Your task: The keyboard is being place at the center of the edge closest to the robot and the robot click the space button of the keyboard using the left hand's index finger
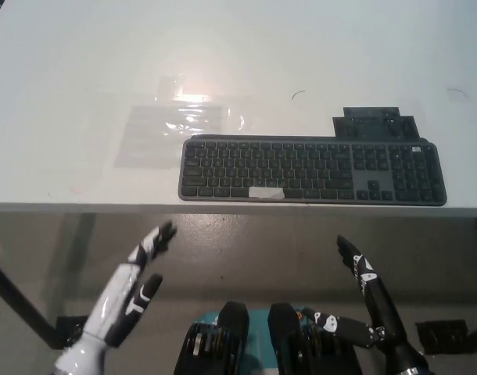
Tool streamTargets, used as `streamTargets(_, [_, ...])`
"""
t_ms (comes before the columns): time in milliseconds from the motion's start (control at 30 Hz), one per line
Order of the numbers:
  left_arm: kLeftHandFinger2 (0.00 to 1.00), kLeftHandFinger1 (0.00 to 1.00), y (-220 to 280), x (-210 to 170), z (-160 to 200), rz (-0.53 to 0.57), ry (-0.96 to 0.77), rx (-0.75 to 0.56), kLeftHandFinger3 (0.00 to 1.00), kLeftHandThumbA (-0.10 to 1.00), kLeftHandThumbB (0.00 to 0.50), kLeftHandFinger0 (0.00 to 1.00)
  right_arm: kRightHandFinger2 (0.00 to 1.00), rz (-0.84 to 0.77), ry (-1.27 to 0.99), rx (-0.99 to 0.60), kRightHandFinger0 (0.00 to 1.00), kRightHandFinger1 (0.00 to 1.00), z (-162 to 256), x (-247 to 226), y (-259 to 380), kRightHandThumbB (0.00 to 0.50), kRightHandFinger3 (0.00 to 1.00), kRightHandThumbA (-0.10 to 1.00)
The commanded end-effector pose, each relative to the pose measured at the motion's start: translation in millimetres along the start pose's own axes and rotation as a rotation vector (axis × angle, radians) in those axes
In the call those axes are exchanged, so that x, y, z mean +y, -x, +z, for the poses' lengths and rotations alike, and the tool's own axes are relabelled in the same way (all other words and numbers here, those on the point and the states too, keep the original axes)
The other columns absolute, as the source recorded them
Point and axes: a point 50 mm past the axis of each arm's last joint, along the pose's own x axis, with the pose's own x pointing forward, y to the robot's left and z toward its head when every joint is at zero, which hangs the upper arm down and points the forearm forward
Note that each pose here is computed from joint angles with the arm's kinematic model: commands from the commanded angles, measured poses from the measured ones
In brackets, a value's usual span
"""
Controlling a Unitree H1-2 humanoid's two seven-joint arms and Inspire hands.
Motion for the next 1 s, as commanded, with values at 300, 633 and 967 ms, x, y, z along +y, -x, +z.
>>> streamTargets(300, [0.0,0.0,-100.2,10.9,87.0,-0.068,-0.369,-0.287,1.0,1.0,0.443,0.0,1.0,0.019,0.009,-0.099,1.0,1.0,13.6,1.6,-9.0,0.435,1.0,1.0])
streamTargets(633, [0.14,0.02,-159.6,-8.8,49.3,-0.156,-0.429,-0.122,1.0,1.0,0.355,0.0,1.0,0.013,0.013,-0.118,1.0,1.0,16.0,0.9,-10.1,0.424,1.0,1.0])
streamTargets(967, [0.24,0.08,-177.7,-28.6,10.2,-0.212,-0.443,0.004,1.0,1.0,0.381,0.0,1.0,0.01,0.017,-0.134,1.0,1.0,18.8,-1.4,-12.5,0.408,1.0,1.0])
